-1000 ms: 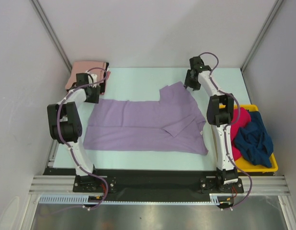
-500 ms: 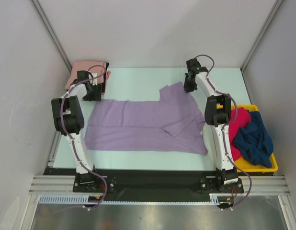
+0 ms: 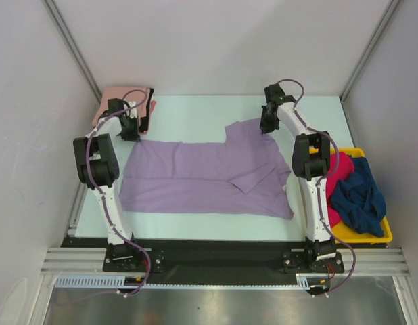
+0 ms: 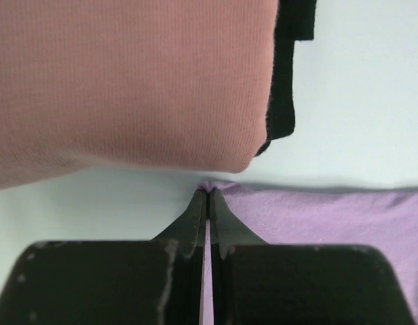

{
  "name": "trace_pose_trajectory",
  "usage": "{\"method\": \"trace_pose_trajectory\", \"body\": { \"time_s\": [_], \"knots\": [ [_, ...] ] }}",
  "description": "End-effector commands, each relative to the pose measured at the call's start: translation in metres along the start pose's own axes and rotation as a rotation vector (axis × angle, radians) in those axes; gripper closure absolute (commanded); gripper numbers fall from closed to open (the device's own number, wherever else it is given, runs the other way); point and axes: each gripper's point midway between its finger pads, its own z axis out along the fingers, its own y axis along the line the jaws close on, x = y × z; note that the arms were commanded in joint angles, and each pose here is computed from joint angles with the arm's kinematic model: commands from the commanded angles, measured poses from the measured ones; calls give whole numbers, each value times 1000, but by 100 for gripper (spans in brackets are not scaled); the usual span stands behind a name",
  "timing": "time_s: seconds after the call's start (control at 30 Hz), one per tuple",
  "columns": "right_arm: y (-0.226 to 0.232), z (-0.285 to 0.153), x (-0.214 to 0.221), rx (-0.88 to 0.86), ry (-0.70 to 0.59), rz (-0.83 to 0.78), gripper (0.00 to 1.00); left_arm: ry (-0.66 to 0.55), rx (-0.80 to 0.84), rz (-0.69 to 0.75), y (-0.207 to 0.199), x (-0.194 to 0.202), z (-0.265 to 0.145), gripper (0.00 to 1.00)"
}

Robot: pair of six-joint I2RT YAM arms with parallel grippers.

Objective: Fold and stack the t-shirts
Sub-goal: Fold the tshirt

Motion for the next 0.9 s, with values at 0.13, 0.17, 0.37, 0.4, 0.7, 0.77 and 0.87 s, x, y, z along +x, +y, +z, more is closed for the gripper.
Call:
{"method": "trace_pose_trajectory", "body": {
  "time_s": [0.13, 0.17, 0.37, 0.4, 0.7, 0.77, 0.87],
  "knots": [
    [14, -100, -11, -60, -123, -10, 100, -136, 38, 92, -13, -22, -47, 100],
    [17, -109, -11, -66, -144, -14, 100, -152, 31, 108, -11, -18, -51, 100],
    [-1, -149, 54, -22, -138, -26, 100, -272, 6, 239, -5, -13, -94, 100],
    [-4, -155, 63, -20, -135, -19, 100, -293, 3, 251, -3, -14, -103, 99],
    [-33, -177, 176, -33, -91, 91, 100, -242, 72, 409, 8, 40, -122, 100],
    [-38, -172, 193, -24, -65, 103, 100, -228, 71, 424, 8, 53, -123, 100],
    [-53, -167, 209, 19, -50, 119, 100, -230, 67, 422, 13, 61, -127, 100]
  ]
}}
